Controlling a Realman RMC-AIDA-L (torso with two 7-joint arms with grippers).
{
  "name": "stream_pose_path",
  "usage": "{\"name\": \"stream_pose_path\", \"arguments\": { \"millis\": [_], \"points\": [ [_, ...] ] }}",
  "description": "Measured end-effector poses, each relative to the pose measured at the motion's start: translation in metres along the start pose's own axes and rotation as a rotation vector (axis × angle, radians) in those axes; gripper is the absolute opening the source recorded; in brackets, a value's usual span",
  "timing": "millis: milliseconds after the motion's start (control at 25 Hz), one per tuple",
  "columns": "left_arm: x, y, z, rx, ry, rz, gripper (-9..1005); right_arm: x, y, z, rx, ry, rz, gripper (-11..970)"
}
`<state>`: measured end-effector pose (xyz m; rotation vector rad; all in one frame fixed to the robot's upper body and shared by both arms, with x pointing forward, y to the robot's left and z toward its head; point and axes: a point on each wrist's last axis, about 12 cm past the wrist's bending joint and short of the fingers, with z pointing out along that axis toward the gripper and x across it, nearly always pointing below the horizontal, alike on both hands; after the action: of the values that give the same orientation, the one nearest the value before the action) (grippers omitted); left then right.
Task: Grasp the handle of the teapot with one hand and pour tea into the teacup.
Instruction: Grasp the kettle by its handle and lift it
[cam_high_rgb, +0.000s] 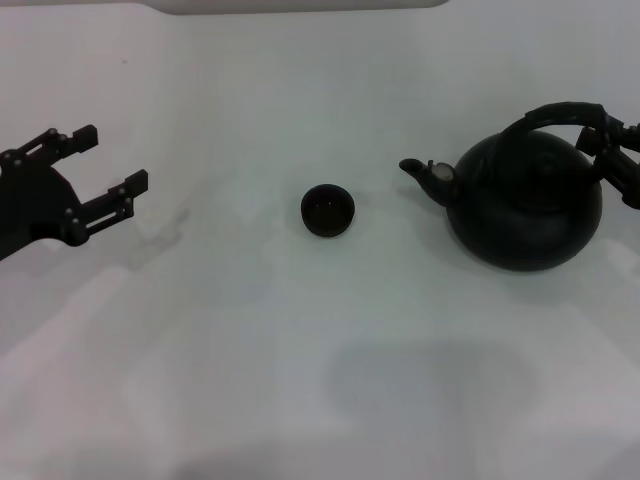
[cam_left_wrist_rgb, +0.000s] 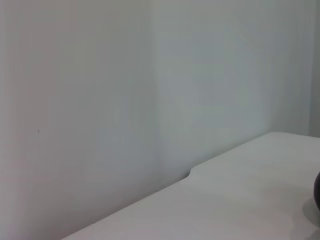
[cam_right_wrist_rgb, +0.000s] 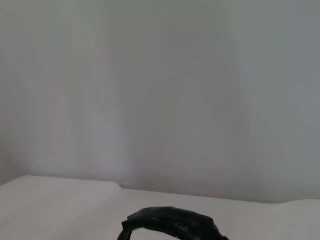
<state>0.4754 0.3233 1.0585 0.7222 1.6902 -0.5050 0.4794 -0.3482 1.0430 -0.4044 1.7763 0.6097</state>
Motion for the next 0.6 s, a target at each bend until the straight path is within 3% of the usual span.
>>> {"name": "stream_pose_path", "arguments": {
  "millis": [200, 280, 600],
  "points": [
    [-0.0011, 0.0015, 0.001, -0.001, -0.002, 0.011, 776, 0.0027, -0.0005, -0.0044, 0.012, 0.003, 0.007, 301],
    [-0.001, 0.0016, 0.0021, 0.001, -0.002, 0.01, 776, 0.0034, -0.0004, -0.0052, 0.013, 0.005, 0.008, 384],
    [-0.0026, 0.0028, 0.0057, 0.009, -0.002, 0.017, 777, 0.0058, -0.0008, -0.0076, 0.024, 0.01, 0.013, 390]
  ]
}}
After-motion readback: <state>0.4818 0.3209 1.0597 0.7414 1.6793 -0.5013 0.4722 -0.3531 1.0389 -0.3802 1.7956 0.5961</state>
